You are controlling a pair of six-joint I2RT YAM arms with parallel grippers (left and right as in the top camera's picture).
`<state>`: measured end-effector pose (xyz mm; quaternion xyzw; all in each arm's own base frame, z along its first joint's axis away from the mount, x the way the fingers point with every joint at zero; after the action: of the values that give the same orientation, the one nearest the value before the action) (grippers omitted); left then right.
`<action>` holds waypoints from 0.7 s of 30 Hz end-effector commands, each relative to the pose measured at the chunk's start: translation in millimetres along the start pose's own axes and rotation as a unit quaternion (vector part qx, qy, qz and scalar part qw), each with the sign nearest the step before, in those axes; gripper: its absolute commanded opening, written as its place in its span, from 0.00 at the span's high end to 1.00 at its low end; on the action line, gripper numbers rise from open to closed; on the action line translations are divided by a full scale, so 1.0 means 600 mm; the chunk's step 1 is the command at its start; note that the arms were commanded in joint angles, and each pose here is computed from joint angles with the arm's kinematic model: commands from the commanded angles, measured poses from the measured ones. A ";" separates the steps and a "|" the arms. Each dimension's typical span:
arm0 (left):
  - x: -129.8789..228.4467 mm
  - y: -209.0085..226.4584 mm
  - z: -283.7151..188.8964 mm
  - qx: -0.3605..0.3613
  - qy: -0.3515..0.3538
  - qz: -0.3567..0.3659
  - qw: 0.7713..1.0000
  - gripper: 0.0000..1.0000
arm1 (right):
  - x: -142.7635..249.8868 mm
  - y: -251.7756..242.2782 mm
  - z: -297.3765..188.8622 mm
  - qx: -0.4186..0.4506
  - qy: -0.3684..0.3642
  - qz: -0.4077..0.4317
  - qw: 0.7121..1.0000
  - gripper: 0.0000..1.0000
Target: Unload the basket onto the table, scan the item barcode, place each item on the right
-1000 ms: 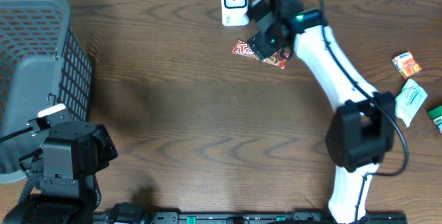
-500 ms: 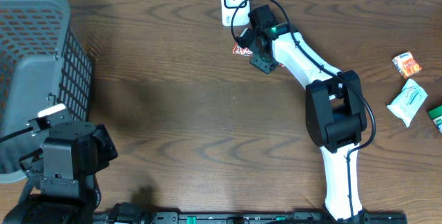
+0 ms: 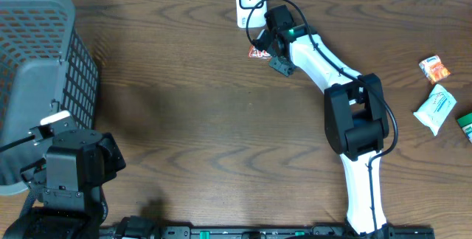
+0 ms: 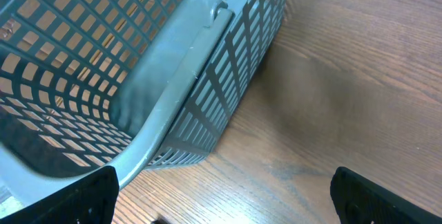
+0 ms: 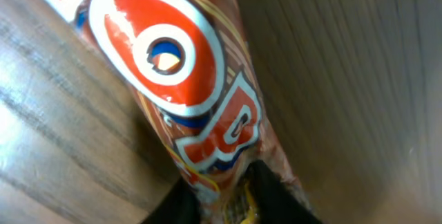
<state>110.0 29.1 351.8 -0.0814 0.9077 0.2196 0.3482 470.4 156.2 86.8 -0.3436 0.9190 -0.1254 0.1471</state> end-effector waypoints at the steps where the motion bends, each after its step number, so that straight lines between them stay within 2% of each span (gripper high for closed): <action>1: 0.000 0.001 0.000 -0.006 0.000 0.004 1.000 0.02 | 0.029 0.034 0.060 -0.062 0.039 0.012 0.997 0.86; 3: 0.000 0.001 0.000 -0.006 0.000 0.004 1.000 0.02 | 0.026 0.037 0.046 -0.080 0.035 0.021 0.996 0.99; 7: 0.000 0.001 0.000 -0.006 0.000 0.004 1.000 0.02 | 0.017 0.038 -0.014 -0.139 0.028 0.063 0.988 0.99; 10: 0.000 0.001 0.000 -0.006 0.000 0.004 1.000 0.02 | 0.011 0.045 -0.084 -0.269 0.003 0.080 0.960 0.99; 12: 0.000 0.001 0.000 -0.006 0.000 0.004 1.000 0.02 | 0.011 0.042 -0.126 -0.342 -0.010 0.093 0.935 0.99; 17: 0.000 0.001 0.000 -0.006 0.000 0.004 1.000 0.02 | 0.007 0.039 -0.202 -0.535 -0.037 0.179 0.825 0.99; 21: 0.000 0.001 0.000 -0.006 0.000 0.004 1.000 0.02 | 0.020 0.032 -0.224 -0.615 -0.026 0.216 0.758 0.99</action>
<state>110.0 29.1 351.8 -0.0814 0.9077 0.2196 0.3482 404.5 174.7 164.8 -0.1940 0.9047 0.3759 -0.0501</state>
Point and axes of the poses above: each gripper's point midway between its finger pads, its own z axis out along the fingers, its own y axis along the line the jaws close on, x = y × z, the point moved 9 cm from there along -z, back along the fingers, and after that the axes turned 14 degrees about z, right-handed, at the moved point
